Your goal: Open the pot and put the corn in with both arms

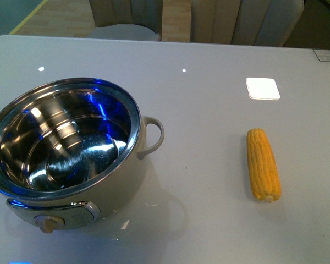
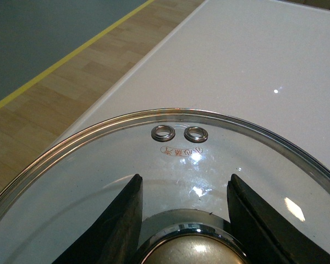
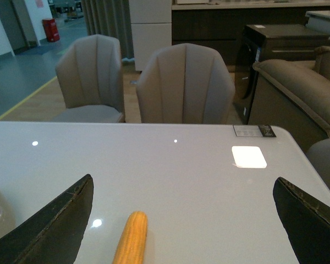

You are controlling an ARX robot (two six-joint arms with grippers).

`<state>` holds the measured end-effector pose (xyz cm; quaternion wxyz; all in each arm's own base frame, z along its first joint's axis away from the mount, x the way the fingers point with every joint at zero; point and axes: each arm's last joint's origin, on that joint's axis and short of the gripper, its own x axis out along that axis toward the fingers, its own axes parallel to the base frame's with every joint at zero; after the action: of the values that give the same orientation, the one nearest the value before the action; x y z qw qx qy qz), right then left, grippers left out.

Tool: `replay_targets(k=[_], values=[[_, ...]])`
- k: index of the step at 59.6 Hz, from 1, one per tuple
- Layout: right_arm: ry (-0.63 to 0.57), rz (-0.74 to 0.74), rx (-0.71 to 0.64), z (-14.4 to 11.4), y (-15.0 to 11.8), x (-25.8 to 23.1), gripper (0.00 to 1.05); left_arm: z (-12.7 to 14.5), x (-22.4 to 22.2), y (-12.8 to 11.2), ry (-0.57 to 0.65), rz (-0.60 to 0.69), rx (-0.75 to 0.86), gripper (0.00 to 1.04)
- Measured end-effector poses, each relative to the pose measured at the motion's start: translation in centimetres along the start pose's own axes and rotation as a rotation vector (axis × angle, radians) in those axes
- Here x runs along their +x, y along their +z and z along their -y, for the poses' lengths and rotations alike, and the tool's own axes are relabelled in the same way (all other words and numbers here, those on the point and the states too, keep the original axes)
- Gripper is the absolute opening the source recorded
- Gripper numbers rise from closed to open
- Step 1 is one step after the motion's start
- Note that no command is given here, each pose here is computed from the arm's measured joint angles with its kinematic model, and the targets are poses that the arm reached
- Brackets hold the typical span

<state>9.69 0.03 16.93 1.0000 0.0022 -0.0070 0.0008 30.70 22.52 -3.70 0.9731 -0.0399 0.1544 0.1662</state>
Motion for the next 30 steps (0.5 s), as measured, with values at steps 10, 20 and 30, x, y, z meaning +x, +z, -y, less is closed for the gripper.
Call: replay_targets(k=[10,20,30], values=[[0.000,0.000,0.000,0.0,0.0,0.0,0.96,0.1,0.4,-1.1,-0.018,-0.012,-0.013,0.41],[0.000,0.000,0.000,0.0,0.0,0.0,0.96,0.4,0.5,-2.2,-0.034,-0.022,-0.001,0.41],[0.000,0.000,0.000,0.0,0.0,0.0,0.96,0.4,0.5,-2.9,-0.038,-0.034,0.020,0.41]])
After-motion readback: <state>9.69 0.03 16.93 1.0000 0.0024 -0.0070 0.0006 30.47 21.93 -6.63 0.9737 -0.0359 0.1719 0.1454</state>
